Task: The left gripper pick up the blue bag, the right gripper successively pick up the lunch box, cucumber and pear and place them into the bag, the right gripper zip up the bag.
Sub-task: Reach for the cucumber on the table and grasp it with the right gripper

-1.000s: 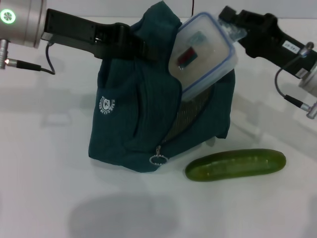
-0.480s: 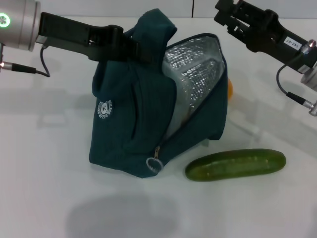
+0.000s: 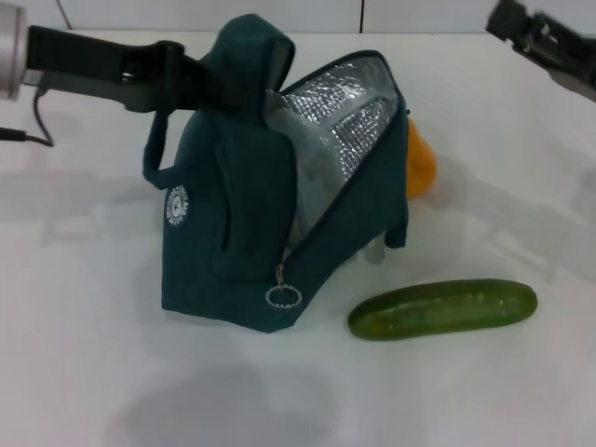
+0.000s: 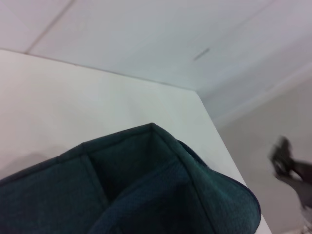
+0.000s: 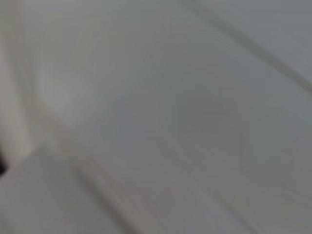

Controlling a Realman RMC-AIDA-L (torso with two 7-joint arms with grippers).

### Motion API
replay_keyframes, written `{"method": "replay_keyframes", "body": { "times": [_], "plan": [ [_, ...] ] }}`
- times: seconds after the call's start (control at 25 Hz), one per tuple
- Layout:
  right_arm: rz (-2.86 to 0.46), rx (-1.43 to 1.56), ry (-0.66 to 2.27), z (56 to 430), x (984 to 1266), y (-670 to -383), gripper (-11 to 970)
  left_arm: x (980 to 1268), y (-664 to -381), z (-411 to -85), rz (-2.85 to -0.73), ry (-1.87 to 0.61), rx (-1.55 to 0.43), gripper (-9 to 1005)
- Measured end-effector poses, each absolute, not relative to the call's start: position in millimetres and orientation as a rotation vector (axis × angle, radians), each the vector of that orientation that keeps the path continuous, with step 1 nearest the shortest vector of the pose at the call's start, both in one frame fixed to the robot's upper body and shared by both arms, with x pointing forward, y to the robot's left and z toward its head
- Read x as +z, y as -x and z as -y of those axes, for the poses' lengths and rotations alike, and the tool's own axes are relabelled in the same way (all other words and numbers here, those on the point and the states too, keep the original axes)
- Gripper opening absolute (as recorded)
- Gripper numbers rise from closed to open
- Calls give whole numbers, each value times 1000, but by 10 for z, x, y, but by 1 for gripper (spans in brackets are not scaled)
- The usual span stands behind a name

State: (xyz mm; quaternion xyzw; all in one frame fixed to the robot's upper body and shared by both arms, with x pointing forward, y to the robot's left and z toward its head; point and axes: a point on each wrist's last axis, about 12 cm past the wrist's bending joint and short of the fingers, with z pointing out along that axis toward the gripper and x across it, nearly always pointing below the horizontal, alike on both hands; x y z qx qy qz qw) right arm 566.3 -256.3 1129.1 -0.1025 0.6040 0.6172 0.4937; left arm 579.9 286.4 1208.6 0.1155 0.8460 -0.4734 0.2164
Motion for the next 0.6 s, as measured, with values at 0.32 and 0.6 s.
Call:
{"method": "replay_keyframes", "body": {
  "times": [0.32,0.6],
  "plan": [
    [-1603,1253,862,2694,11580,-5679,615,12028,-5728,-2971,-2340,-285,-1317,50],
    [-1720,1007,1401,2512,11937,-5883,652,12037,-5713,-2967,-2319,-290,-1341,49]
  ]
}}
